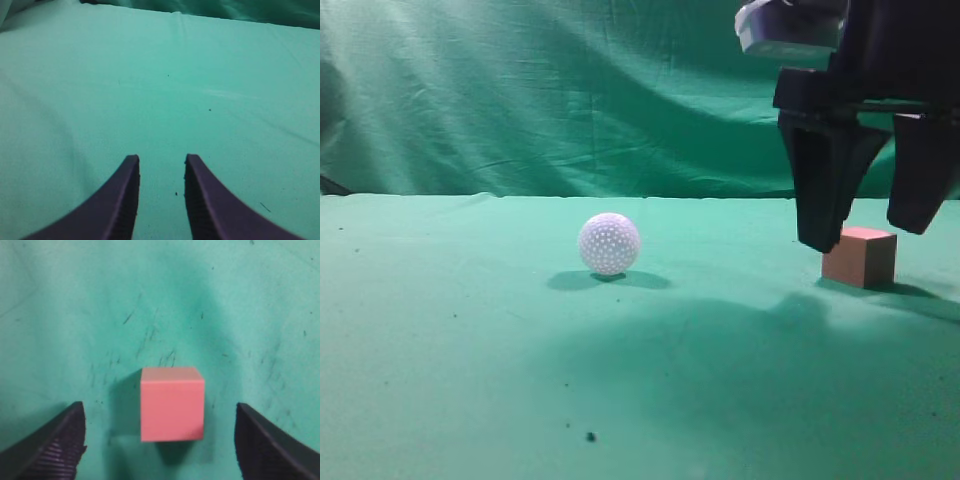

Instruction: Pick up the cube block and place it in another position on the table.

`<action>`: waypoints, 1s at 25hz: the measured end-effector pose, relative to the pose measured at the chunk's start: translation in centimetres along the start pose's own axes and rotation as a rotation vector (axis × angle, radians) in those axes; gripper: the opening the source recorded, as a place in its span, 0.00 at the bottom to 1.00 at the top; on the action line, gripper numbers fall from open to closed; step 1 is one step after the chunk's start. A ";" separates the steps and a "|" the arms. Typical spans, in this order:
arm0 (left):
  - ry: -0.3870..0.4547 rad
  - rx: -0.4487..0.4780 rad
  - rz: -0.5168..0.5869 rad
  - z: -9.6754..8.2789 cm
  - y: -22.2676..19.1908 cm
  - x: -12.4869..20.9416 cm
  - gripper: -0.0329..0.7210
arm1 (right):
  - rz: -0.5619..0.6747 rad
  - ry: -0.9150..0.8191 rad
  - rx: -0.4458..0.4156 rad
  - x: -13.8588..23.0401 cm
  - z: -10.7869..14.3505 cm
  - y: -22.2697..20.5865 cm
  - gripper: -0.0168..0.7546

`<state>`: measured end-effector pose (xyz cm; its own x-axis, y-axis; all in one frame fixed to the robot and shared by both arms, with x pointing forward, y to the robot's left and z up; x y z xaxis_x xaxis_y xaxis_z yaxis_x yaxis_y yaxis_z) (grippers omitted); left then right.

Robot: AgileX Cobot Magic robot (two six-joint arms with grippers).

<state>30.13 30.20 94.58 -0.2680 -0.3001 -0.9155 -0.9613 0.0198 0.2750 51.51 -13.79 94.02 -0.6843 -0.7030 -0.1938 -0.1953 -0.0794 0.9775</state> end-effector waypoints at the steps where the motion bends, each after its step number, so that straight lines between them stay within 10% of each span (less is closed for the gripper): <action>1: 0.000 0.000 0.000 0.0 0.0 0.0 0.39 | 0.001 -0.001 0.004 -0.1 -0.1 -0.3 0.67; 7: 0.000 0.000 0.000 0.0 0.0 0.0 0.39 | 0.023 -0.007 0.002 -0.4 -0.1 -1.2 0.30; 18: 0.000 0.000 0.000 0.0 0.0 0.0 0.39 | -0.157 -0.266 0.099 -5.2 -8.3 4.0 0.31; 25: 0.000 0.000 0.000 0.0 0.0 0.0 0.39 | -0.056 -0.384 0.100 -5.6 -14.0 -0.2 0.31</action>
<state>30.13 30.20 94.58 -0.2680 -0.3001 -0.9155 -0.9613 0.0198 0.2750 65.21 -19.73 96.08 -0.8801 -0.3824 -0.2815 -0.2936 -0.0276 0.9555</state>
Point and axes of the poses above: a point on each arm's last joint axis where the gripper is mounted, y pointing back along that axis away from the gripper, z along the wrist's bending axis when the last joint is at zero, x = y × z, the point moved 1 cm from there along -y, pointing out along that axis toward the gripper, and after that the axes turned 11 degrees about y, right-handed, at the moved point
